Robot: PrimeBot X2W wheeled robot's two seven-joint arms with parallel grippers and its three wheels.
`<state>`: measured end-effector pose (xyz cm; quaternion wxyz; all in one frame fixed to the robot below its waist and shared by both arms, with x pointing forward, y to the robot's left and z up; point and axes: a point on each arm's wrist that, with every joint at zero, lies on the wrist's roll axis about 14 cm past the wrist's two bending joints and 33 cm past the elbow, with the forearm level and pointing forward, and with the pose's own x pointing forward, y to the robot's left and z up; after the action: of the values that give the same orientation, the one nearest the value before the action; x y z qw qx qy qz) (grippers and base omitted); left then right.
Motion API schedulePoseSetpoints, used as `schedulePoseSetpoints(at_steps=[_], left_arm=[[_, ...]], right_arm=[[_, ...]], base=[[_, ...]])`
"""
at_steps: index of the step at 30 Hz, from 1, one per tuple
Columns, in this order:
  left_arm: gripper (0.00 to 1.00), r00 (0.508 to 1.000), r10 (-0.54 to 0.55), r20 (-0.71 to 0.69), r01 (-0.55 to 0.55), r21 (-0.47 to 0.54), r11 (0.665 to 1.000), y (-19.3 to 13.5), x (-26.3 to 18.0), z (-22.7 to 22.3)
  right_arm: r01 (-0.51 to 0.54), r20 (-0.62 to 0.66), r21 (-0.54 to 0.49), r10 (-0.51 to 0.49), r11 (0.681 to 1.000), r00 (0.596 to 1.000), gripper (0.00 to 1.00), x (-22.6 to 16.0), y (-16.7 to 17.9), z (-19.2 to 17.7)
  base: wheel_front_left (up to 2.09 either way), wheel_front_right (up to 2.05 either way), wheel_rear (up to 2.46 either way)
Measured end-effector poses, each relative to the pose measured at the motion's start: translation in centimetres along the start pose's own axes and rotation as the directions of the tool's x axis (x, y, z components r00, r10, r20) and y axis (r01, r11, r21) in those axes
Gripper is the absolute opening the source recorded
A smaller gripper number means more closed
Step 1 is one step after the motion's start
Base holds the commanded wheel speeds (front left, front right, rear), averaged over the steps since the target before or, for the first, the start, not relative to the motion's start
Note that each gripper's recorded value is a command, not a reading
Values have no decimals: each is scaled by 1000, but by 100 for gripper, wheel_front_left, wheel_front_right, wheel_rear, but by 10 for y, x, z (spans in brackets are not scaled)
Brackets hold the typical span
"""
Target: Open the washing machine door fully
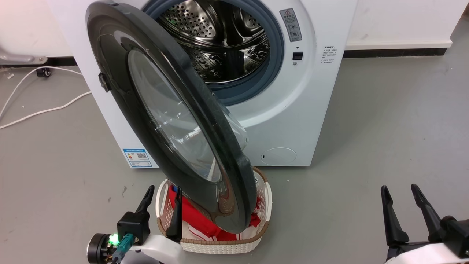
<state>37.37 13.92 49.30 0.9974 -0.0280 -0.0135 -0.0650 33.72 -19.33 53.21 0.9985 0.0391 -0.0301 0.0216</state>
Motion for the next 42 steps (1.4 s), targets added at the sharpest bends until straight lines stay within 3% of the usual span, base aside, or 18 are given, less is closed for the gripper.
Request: schedulePoseSetpoints(at_steps=[1, 2, 3, 15, 23, 28, 33, 38, 42], left_arm=[[100, 1000, -4, -2, 4, 2, 1000, 0, 0, -1], [31, 1000, -5, -5, 5, 3, 1000, 0, 0, -1], [0, 1000, -5, -4, 5, 2, 1000, -1, 0, -1], [0, 999, 4, 43, -4, -7, 1000, 2, 6, 16], [0, 964, 13, 265, -23, 32, 999, 7, 25, 100], [0, 894, -4, 449, -30, 68, 997, 3, 24, 172], [0, 787, -59, 614, 0, 95, 995, -17, 10, 238], [0, 679, -155, 717, 102, 117, 988, -54, -8, 282], [0, 638, -232, 734, 203, 130, 970, -85, -20, 295]], right_arm=[[0, -1, 0, 0, 1000, 1000, 100, 0, 0, 0], [0, -2, 1, 0, 1000, 1000, 100, 0, 0, 0], [-1, -2, 1, 1, 1000, 1000, 100, 0, 1, 0], [-8, -6, 13, 8, 1000, 1000, 100, -1, 5, -2], [-11, -10, 18, 11, 1000, 1000, 100, 0, 7, -3], [-13, -12, 18, 14, 1000, 1000, 100, 0, 8, -4], [-14, -11, 17, 14, 1000, 1000, 100, 1, 8, -4], [-13, -12, 17, 13, 1000, 1000, 100, 1, 8, -4], [-12, -11, 17, 12, 1000, 1000, 100, 0, 8, -4]], base=[[0, 0, 0], [0, 0, 0], [0, 0, 0], [0, 0, 0], [0, 0, 0], [0, 0, 0], [0, 0, 0], [0, 0, 0], [0, 0, 0]])
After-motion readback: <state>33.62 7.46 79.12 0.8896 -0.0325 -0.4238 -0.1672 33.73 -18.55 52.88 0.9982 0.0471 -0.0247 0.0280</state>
